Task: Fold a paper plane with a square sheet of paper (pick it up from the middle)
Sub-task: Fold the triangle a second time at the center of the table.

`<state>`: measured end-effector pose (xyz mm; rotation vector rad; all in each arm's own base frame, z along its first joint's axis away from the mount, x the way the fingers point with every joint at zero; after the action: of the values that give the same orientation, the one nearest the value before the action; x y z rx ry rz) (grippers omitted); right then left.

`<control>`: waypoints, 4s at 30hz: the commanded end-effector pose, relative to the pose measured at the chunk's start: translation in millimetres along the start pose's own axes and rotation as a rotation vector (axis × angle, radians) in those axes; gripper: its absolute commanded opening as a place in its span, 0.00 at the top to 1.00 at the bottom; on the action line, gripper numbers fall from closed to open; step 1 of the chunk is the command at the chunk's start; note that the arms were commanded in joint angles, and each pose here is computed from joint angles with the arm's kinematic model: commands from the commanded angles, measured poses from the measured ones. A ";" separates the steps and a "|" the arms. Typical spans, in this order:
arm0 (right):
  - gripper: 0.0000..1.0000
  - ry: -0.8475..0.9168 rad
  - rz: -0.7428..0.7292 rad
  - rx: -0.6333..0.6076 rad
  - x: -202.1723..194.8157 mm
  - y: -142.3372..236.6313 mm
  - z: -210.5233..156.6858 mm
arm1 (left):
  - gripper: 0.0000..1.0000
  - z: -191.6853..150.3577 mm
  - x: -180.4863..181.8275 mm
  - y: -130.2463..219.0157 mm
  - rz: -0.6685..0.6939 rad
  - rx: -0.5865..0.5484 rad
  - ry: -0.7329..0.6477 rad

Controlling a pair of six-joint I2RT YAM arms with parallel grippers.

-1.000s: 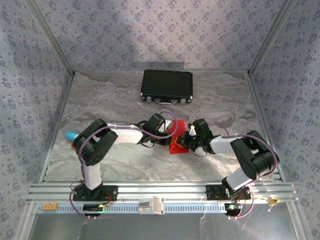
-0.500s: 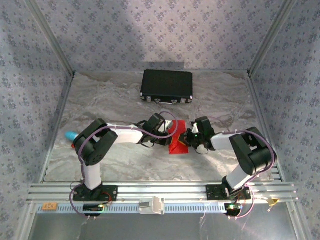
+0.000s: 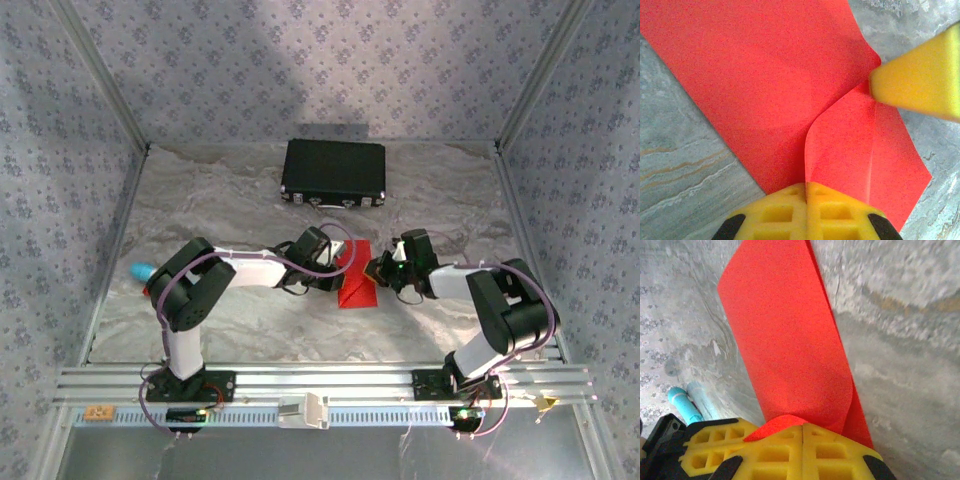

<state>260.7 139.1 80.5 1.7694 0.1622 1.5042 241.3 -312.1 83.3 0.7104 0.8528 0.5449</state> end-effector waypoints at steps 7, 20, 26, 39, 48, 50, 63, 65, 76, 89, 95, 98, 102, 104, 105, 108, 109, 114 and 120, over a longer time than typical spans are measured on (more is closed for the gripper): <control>1.00 -0.092 -0.095 0.003 -33.5 -6.8 0.4 | 1.00 -9.2 6.8 -2.3 0.031 0.056 0.008; 1.00 0.003 -0.001 -0.012 1.3 3.3 16.1 | 1.00 -9.4 7.2 -2.9 0.032 0.060 0.008; 1.00 -0.091 -0.032 -0.010 -30.7 -6.2 13.3 | 1.00 -8.8 6.6 -1.4 0.034 0.056 0.008; 1.00 0.040 0.025 -0.002 10.8 12.0 4.6 | 1.00 -7.9 6.7 -1.8 0.037 0.057 0.007; 1.00 0.069 0.049 0.082 16.7 -10.2 -14.9 | 1.00 -8.2 6.6 -0.8 0.040 0.058 0.005; 1.00 0.057 0.024 0.080 10.4 -12.1 -15.8 | 1.00 -8.2 6.9 -1.4 0.040 0.058 0.005; 1.00 -0.018 -0.072 0.071 -28.0 -16.8 -22.2 | 0.99 3.9 0.7 10.5 0.036 0.003 0.016; 1.00 -0.018 -0.072 0.068 -27.0 -16.6 -21.5 | 0.92 9.5 -1.6 16.7 0.041 -0.014 0.016; 1.00 -0.035 -0.091 0.047 -29.8 -16.2 -21.0 | 0.73 24.9 -23.2 49.1 -0.036 -0.082 0.026; 1.00 -0.042 -0.089 0.042 -30.9 -16.1 -22.0 | 0.89 17.5 -56.9 13.4 -0.299 0.159 0.043; 1.00 -0.044 -0.088 0.044 -30.8 -15.9 -22.3 | 0.89 10.0 -53.4 1.0 -0.275 0.206 0.056; 1.00 -0.044 -0.089 0.043 -31.0 -16.0 -22.0 | 0.89 7.7 -51.1 -3.1 -0.256 0.227 0.058; 1.00 -0.044 -0.088 0.043 -30.9 -15.9 -22.0 | 0.89 4.2 -49.1 -8.1 -0.230 0.247 0.053; 1.00 -0.044 -0.089 0.043 -31.2 -15.8 -22.2 | 0.90 3.0 -48.6 -10.0 -0.221 0.252 0.053; 1.00 -0.044 -0.089 0.043 -31.1 -15.8 -22.3 | 0.91 3.0 -47.8 -10.7 -0.215 0.252 0.052; 1.00 -0.045 -0.089 0.043 -30.9 -15.8 -22.1 | 0.92 2.4 -47.1 -12.5 -0.200 0.253 0.047; 1.00 -0.044 -0.089 0.043 -30.9 -15.8 -22.0 | 0.92 2.1 -46.6 -13.0 -0.193 0.253 0.047; 1.00 -0.044 -0.091 0.044 -31.4 -16.1 -22.2 | 0.94 1.3 -43.8 -15.9 -0.171 0.253 0.045; 1.00 -0.045 -0.094 0.043 -32.2 -16.1 -22.1 | 0.94 -3.7 -38.2 -17.8 -0.138 0.267 0.039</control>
<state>251.7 154.9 67.5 1.8109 0.1864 1.5629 221.8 -348.1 95.2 0.8310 1.0282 0.3199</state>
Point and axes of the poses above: each hand's point on the last joint's axis, 136 mm out from that joint toward the fingers, its own y axis back along the fingers, its own x axis along the line the jaws close on, z = x × y, the point moved 8 cm from there along y, back along the fingers, and after that the axes turned 4 degrees about -y, right-handed, at the moved point
